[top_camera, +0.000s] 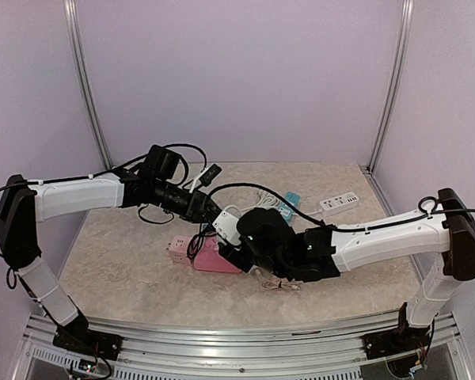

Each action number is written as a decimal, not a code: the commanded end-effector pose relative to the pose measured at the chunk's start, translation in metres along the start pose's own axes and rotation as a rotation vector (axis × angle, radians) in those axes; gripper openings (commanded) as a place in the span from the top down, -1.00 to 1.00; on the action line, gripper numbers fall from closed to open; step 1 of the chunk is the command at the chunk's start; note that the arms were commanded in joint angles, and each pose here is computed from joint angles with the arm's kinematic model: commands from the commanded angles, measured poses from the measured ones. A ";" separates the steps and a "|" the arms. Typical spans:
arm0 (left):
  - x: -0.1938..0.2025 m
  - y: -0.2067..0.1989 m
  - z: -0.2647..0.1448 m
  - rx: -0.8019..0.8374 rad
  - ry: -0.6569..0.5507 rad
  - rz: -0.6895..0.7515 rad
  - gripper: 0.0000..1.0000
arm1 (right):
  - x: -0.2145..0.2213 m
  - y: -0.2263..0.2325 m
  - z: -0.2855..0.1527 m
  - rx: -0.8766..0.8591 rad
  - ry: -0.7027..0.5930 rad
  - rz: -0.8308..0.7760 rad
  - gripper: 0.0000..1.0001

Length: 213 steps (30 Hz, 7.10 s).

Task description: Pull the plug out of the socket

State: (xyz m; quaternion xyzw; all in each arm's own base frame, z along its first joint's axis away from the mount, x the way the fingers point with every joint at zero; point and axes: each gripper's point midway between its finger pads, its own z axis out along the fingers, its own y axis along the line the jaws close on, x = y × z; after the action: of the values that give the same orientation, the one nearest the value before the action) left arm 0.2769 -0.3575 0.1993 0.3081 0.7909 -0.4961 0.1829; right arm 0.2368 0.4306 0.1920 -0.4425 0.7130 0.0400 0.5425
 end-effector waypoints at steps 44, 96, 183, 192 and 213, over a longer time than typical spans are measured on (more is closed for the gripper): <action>-0.003 -0.017 -0.006 -0.011 0.023 0.045 1.00 | -0.028 -0.014 -0.009 0.006 -0.098 0.105 1.00; -0.010 -0.009 -0.019 0.032 0.011 0.001 1.00 | -0.033 -0.023 -0.023 -0.082 -0.180 0.187 1.00; -0.006 -0.011 -0.017 0.025 0.040 0.016 1.00 | -0.016 -0.024 -0.010 -0.066 -0.086 0.145 1.00; -0.007 -0.008 -0.017 0.029 0.044 0.007 1.00 | -0.036 0.009 -0.038 -0.237 -0.191 0.016 1.00; -0.006 -0.012 -0.016 0.038 0.048 0.016 1.00 | -0.004 -0.033 0.006 0.002 0.058 0.121 1.00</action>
State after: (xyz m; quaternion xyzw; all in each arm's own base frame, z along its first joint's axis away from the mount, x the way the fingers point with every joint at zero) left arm 0.2701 -0.3465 0.1959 0.3148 0.7991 -0.4938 0.1362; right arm 0.2315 0.4370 0.1899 -0.4652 0.7263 0.0988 0.4964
